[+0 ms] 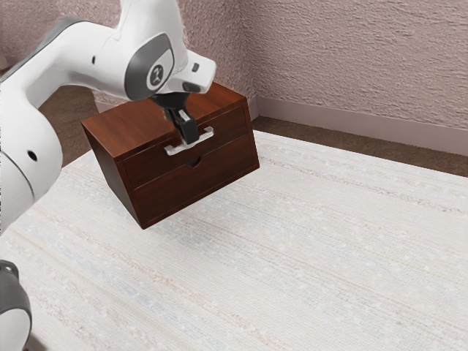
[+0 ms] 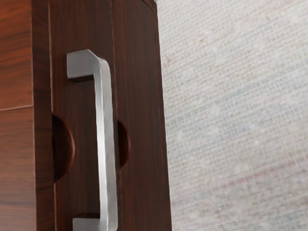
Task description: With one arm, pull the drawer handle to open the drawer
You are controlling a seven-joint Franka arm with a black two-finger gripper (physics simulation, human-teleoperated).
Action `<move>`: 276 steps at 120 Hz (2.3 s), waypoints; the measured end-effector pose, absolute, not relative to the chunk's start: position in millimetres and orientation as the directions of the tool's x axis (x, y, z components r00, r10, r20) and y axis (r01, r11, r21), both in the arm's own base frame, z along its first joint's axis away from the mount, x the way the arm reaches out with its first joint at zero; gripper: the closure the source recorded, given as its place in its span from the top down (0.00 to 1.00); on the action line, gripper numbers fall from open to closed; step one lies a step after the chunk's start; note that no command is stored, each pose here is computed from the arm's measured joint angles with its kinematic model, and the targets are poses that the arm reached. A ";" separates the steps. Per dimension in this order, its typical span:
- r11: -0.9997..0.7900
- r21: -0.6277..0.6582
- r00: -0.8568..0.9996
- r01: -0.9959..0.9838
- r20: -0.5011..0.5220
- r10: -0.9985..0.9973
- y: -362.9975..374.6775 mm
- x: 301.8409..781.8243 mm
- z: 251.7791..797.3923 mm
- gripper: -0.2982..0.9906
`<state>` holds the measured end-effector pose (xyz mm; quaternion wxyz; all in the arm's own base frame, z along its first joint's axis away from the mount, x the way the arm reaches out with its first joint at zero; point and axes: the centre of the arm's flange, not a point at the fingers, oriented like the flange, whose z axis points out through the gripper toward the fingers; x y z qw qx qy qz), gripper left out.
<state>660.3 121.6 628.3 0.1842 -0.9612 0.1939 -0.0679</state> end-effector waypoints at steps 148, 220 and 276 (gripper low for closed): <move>-0.858 -0.464 0.959 -0.219 0.061 -0.278 123.6 647.9 577.9 0.77; -0.864 -0.467 0.954 -0.188 0.122 -0.273 122.7 684.2 543.0 0.77; -0.868 -0.459 0.946 -0.191 0.151 -0.288 111.9 695.3 532.3 0.77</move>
